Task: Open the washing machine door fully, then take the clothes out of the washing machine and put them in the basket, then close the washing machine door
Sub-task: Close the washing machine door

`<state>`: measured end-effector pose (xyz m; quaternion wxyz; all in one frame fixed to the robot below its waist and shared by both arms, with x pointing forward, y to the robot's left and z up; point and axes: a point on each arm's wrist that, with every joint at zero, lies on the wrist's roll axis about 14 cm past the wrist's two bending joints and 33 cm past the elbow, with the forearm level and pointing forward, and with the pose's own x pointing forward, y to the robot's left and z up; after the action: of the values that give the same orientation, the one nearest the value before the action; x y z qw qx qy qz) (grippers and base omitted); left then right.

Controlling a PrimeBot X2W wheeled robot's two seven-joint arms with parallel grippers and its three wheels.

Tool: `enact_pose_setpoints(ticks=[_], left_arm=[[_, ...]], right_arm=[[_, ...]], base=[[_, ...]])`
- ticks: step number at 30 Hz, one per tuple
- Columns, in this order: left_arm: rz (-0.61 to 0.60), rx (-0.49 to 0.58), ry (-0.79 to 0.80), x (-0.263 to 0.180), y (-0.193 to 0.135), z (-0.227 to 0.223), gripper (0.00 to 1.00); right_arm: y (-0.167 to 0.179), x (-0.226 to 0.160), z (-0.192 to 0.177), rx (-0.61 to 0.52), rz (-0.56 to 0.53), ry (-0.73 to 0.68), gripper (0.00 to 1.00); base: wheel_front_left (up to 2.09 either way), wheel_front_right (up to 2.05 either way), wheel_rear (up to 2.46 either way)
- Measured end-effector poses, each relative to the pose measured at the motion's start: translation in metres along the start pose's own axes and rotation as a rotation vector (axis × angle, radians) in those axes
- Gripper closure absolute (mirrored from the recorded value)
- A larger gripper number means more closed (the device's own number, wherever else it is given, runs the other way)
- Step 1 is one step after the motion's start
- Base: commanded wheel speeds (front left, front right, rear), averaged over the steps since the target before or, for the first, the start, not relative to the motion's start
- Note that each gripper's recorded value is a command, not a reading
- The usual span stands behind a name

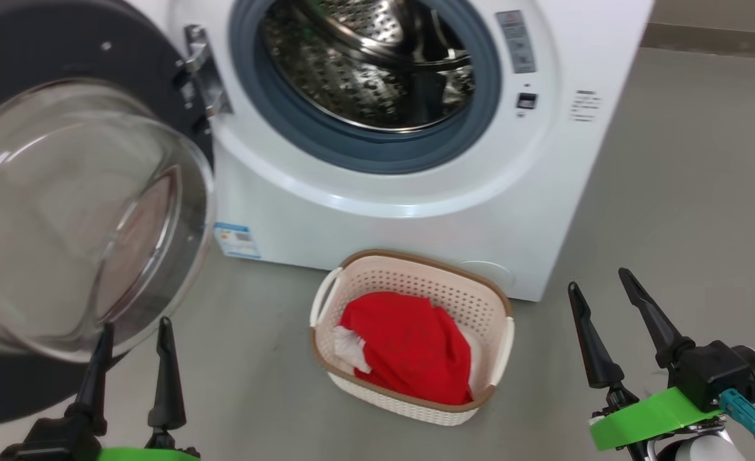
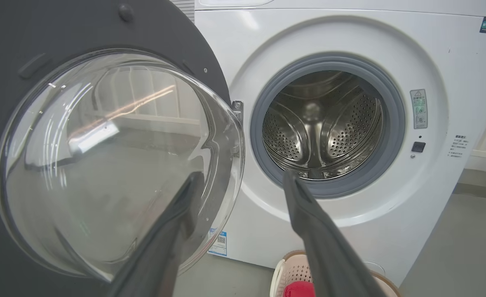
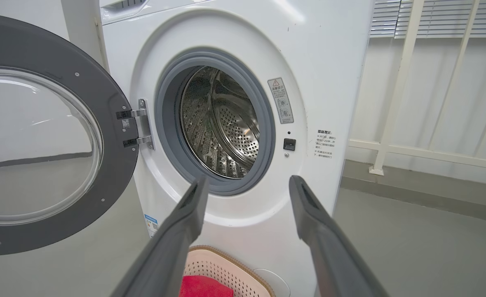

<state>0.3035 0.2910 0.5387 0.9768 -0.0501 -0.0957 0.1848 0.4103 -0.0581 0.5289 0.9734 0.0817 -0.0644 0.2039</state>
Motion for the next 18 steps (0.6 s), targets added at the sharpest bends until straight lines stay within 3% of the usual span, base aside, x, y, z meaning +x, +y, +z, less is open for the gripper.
enact_pose_setpoints(ticks=[18], left_arm=[[0.185,0.019,-0.058,-0.033,0.054,0.029,0.00]], right_arm=[[0.077,0.034,-0.010,0.043,0.237,0.014,0.00]], base=[[0.00,0.00,0.00]])
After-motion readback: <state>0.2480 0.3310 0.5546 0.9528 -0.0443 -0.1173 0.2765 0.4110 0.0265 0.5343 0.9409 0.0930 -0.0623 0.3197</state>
